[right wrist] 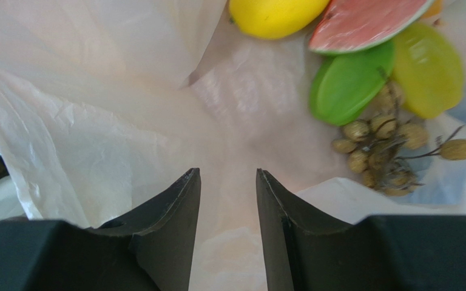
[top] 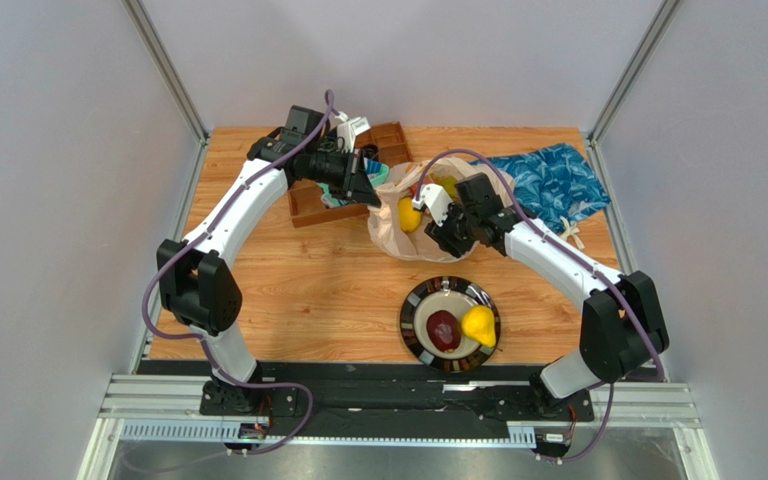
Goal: Take the fake fruits out of the plastic bag
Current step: Adjust the plastic bag at the center of the board, then take out the fake fruit from the plastic bag, then place the fake fruit on the plate.
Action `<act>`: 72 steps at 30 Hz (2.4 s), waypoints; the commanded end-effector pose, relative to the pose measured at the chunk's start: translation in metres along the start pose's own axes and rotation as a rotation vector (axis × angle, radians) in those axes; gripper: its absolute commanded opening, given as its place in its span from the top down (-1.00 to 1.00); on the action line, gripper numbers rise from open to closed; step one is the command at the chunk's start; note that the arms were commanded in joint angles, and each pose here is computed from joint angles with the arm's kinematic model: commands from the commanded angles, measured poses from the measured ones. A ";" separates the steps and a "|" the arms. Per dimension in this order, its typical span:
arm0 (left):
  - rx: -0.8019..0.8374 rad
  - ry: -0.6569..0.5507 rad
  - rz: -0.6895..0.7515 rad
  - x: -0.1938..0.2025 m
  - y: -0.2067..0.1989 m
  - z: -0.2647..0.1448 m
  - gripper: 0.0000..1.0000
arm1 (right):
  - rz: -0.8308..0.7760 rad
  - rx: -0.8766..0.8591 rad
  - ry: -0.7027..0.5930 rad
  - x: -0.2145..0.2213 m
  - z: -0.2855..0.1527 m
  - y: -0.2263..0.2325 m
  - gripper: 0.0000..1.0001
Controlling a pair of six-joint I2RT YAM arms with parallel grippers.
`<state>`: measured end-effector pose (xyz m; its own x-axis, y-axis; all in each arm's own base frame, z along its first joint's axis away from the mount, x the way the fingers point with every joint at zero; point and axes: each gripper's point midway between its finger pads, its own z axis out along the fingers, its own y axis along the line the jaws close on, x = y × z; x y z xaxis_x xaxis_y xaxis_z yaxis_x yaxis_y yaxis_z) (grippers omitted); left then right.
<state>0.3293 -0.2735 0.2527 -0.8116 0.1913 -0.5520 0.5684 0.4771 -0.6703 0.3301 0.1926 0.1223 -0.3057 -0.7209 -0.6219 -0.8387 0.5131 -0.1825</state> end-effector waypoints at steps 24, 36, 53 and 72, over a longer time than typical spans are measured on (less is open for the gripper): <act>0.022 0.037 -0.013 0.033 -0.023 -0.008 1.00 | 0.535 0.067 0.030 -0.071 0.125 -0.053 -0.80; 0.006 0.062 -0.006 0.038 -0.016 -0.001 1.00 | 0.534 0.108 0.009 -0.074 0.149 -0.076 -0.14; 0.016 -0.012 0.073 -0.026 -0.008 0.016 1.00 | 0.139 -0.217 -0.237 -0.106 -0.052 0.023 0.07; -0.058 -0.024 0.163 -0.009 -0.012 -0.007 1.00 | -0.390 -0.361 0.137 0.039 -0.037 0.073 0.04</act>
<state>0.3379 -0.2835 0.2485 -0.7670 0.2392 -0.5953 0.6237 0.4955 -0.6045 0.2239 0.1991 0.1262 -0.0134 -0.8571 -0.5150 -0.9966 0.0532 -0.0625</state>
